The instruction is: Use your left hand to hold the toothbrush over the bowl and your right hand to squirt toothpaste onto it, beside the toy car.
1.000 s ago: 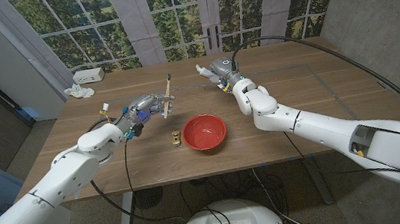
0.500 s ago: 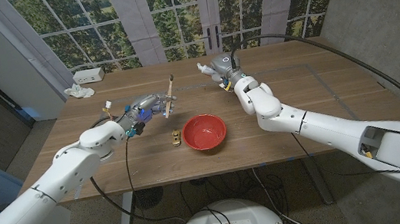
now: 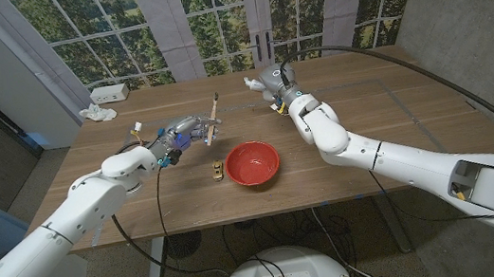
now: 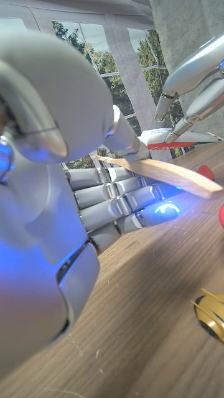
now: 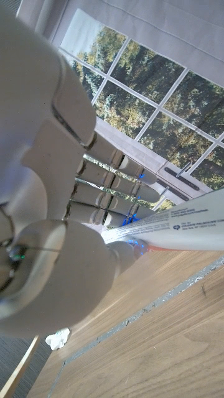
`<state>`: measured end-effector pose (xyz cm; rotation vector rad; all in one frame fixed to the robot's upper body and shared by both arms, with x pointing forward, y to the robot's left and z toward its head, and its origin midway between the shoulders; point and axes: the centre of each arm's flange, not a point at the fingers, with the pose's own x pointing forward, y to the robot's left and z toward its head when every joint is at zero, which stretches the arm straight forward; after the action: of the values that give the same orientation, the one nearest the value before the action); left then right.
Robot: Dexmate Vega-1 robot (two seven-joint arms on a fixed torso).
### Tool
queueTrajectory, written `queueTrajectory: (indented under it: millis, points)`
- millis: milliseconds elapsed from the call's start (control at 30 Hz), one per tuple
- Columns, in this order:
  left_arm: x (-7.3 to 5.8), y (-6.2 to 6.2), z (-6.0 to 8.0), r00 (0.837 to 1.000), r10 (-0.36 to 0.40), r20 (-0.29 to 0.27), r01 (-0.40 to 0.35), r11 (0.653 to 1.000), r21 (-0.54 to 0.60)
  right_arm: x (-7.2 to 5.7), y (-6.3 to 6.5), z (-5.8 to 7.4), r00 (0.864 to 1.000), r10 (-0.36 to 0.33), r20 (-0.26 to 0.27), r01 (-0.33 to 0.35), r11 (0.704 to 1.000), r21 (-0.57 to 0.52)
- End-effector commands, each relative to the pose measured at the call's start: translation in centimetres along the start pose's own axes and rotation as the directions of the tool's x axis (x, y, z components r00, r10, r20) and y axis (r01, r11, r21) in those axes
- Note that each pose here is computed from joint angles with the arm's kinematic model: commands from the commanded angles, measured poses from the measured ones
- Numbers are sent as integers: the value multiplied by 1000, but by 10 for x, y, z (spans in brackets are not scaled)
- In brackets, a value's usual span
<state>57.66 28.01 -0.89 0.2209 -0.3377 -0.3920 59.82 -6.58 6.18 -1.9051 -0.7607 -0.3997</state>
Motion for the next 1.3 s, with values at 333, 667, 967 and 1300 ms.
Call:
queueTrajectory:
  millis: [333,667,967,1300]
  points:
    - [12,-8,4,999,-41,-20,41,999,21,-11,-15,7,999,-7,32,12,987,-159]
    - [19,-12,5,996,-64,-55,66,997,34,-16,-20,12,999,6,51,4,981,-192]
    - [26,-17,5,992,-91,-83,94,995,36,-21,-21,16,998,17,67,-2,976,-218]
    - [33,-21,4,988,-117,-96,122,992,40,-27,-22,23,995,32,95,-6,967,-256]
